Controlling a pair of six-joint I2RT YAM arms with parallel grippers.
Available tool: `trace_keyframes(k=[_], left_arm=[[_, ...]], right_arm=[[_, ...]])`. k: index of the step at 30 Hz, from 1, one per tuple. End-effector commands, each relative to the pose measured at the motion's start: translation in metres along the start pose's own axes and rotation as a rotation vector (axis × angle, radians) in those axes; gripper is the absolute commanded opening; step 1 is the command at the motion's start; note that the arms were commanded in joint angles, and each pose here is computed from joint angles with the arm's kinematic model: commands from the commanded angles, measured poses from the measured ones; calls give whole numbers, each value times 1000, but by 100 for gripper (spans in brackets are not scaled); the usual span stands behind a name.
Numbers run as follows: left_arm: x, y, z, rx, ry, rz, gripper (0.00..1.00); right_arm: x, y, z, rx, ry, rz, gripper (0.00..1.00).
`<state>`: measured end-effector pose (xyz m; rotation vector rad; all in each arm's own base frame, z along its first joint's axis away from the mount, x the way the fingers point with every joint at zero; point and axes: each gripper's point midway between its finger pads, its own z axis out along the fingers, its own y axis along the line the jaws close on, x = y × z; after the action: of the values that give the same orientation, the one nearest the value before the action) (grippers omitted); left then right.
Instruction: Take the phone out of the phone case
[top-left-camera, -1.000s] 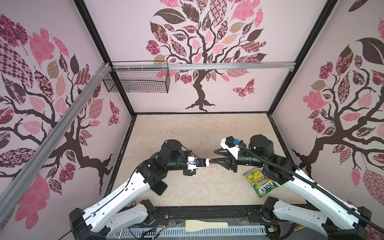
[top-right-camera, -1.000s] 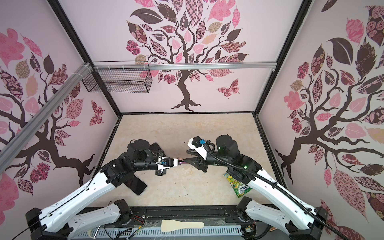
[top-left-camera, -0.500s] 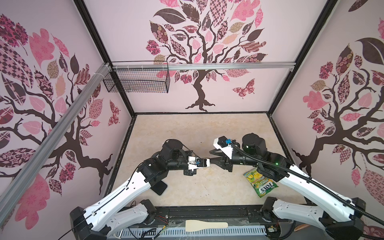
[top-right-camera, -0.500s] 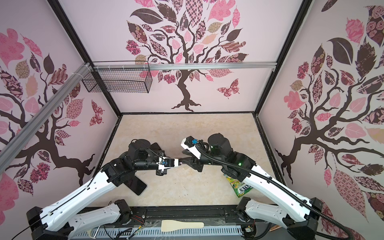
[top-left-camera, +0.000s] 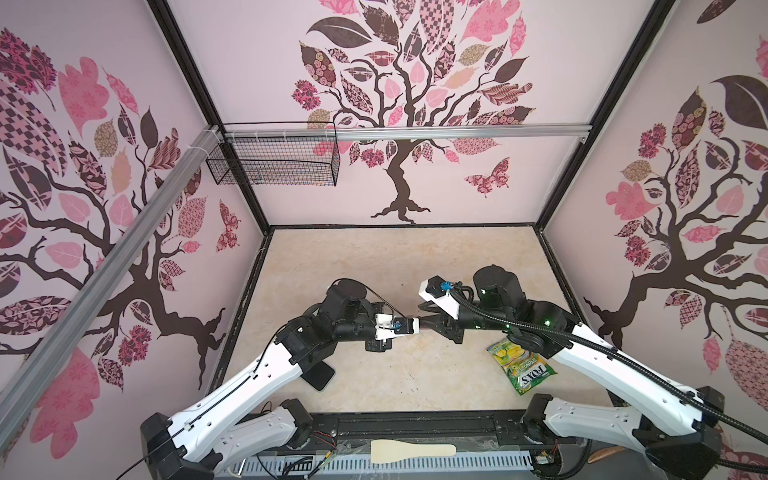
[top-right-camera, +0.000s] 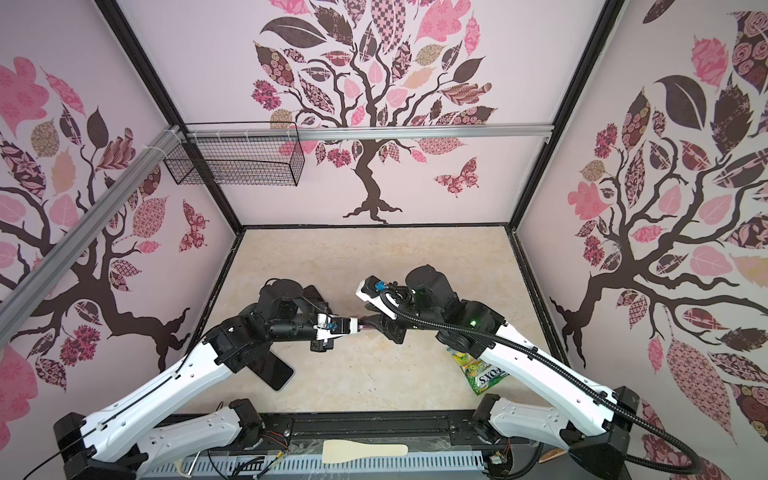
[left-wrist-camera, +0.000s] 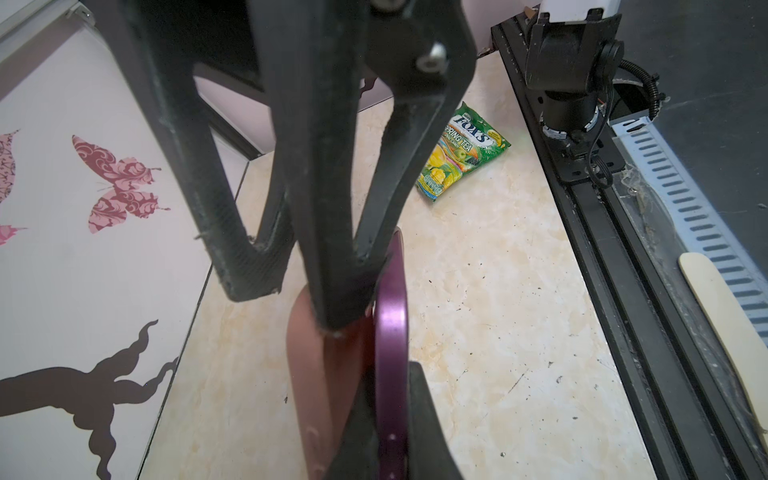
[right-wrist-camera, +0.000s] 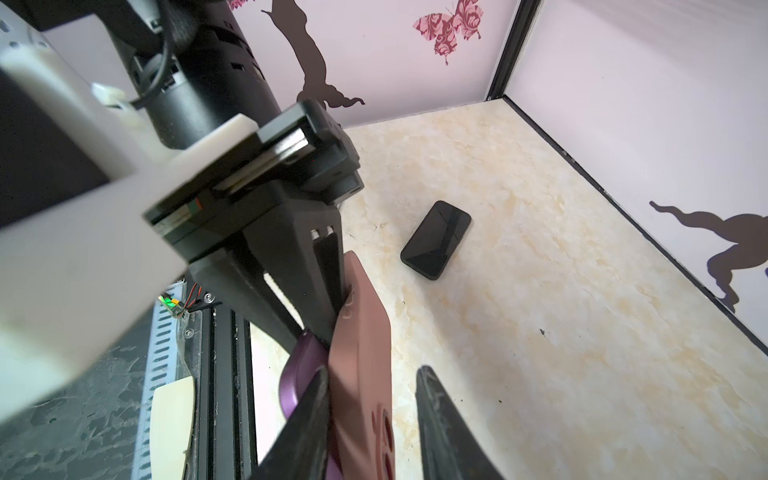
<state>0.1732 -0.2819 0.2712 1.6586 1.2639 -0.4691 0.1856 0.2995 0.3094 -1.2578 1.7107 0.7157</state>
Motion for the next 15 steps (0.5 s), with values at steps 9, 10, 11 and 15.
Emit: trace_keyframes(k=[9, 10, 11, 15], left_arm=[[-43, 21, -20, -94, -139, 84, 0], [-42, 20, -19, -92, -138, 82, 0], [-42, 20, -20, -93, -140, 82, 0], [-42, 19, -21, -97, -144, 82, 0]], right_arm=[[27, -8, 11, 50, 121, 63, 20], [27, -7, 11, 44, 121, 66, 18], [26, -5, 11, 37, 115, 65, 16], [26, -2, 11, 19, 100, 70, 6]])
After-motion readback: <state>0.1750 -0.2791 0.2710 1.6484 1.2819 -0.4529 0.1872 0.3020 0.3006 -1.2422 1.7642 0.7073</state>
